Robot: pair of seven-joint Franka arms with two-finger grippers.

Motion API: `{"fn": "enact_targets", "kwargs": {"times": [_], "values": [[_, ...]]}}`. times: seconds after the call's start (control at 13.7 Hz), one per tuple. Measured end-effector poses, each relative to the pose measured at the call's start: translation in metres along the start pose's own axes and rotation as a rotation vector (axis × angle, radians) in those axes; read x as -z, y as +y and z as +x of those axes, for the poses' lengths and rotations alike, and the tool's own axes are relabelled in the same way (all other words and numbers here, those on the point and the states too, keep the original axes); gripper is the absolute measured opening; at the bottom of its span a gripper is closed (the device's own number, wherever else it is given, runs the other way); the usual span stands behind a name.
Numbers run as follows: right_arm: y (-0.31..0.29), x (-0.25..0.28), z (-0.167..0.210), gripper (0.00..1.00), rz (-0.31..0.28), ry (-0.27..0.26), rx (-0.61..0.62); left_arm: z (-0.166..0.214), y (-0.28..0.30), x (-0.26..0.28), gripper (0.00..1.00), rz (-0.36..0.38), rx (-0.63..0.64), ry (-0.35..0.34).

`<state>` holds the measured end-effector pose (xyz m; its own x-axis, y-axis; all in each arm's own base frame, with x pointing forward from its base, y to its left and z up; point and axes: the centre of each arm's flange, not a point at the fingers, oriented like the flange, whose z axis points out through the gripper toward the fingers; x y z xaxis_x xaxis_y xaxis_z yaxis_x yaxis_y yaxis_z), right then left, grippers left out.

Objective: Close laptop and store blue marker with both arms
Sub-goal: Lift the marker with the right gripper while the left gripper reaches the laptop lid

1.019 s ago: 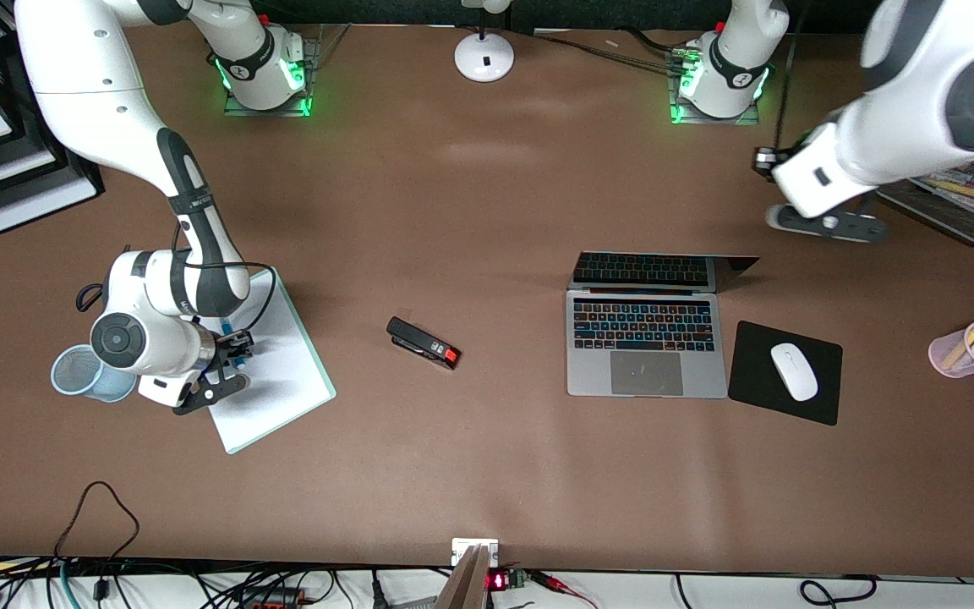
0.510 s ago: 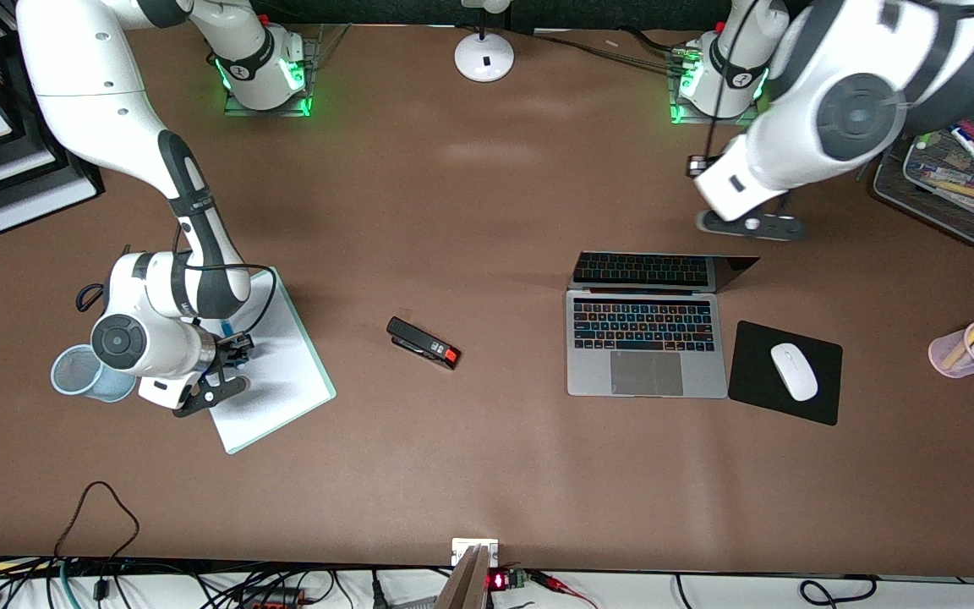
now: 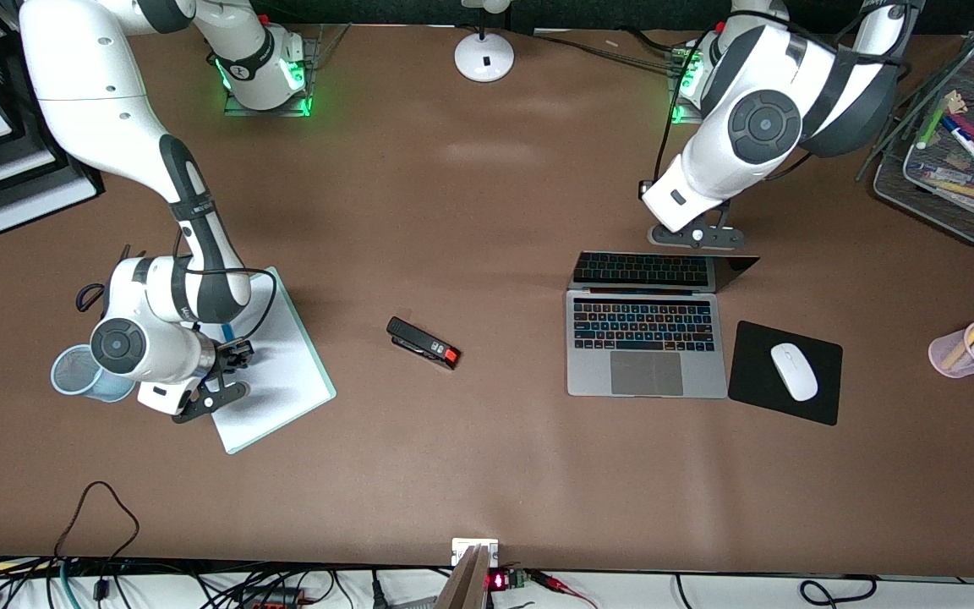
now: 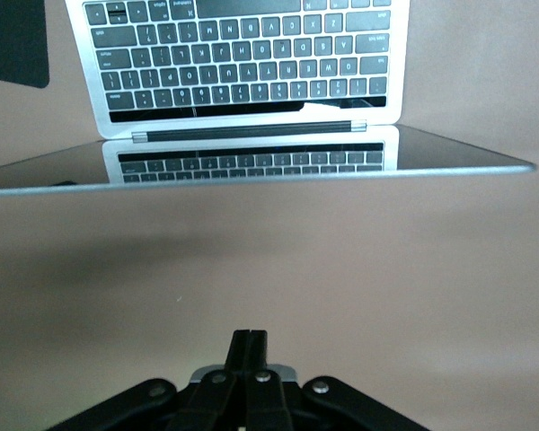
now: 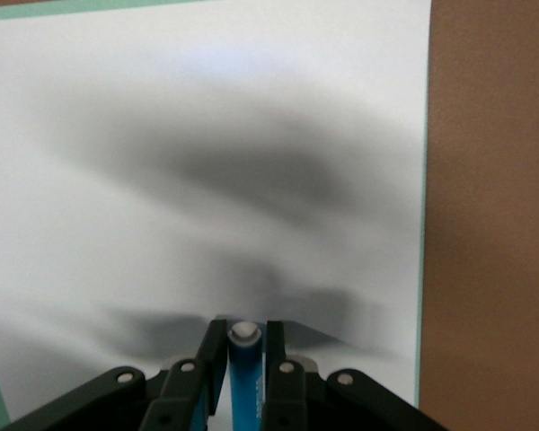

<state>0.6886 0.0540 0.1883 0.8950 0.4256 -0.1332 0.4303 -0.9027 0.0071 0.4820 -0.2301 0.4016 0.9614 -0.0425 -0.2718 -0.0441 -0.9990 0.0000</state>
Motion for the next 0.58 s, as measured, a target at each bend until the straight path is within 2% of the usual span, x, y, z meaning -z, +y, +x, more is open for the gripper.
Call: {"fn": "enact_targets", "kwargs": {"times": [0.58], "values": [[0.0, 0.0, 0.0, 0.23, 0.0, 0.0, 0.0, 0.049, -0.017, -0.035, 0.01, -0.01, 0.009, 0.138]]}}
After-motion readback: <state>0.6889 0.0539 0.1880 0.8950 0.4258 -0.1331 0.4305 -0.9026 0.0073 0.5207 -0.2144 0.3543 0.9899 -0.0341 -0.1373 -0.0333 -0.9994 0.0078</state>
